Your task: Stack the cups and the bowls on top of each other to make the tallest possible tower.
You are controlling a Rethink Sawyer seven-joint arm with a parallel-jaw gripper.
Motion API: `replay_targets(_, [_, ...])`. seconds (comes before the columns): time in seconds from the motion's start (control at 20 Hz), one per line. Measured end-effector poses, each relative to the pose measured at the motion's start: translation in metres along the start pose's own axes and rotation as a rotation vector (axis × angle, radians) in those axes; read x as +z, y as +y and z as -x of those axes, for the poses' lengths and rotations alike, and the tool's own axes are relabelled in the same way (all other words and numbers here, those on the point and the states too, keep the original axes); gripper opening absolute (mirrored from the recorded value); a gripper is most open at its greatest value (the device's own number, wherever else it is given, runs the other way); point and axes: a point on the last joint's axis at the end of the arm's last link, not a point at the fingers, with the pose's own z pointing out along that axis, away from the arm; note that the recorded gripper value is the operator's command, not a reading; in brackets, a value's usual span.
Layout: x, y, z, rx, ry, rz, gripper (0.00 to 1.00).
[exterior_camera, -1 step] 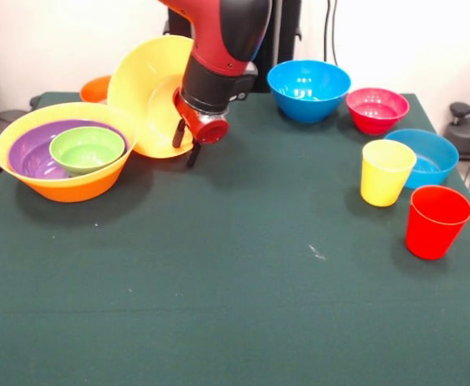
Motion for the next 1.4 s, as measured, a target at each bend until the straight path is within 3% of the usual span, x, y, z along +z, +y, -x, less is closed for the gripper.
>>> replay_targets(0.35, [0.000,0.006,0.009,0.047,0.015,-0.014,0.00])
replay_targets(0.4, [0.000,0.007,0.010,0.053,0.017,-0.015,1.00])
replay_targets(1.4, [0.004,0.026,0.016,0.063,0.041,-0.022,1.00])
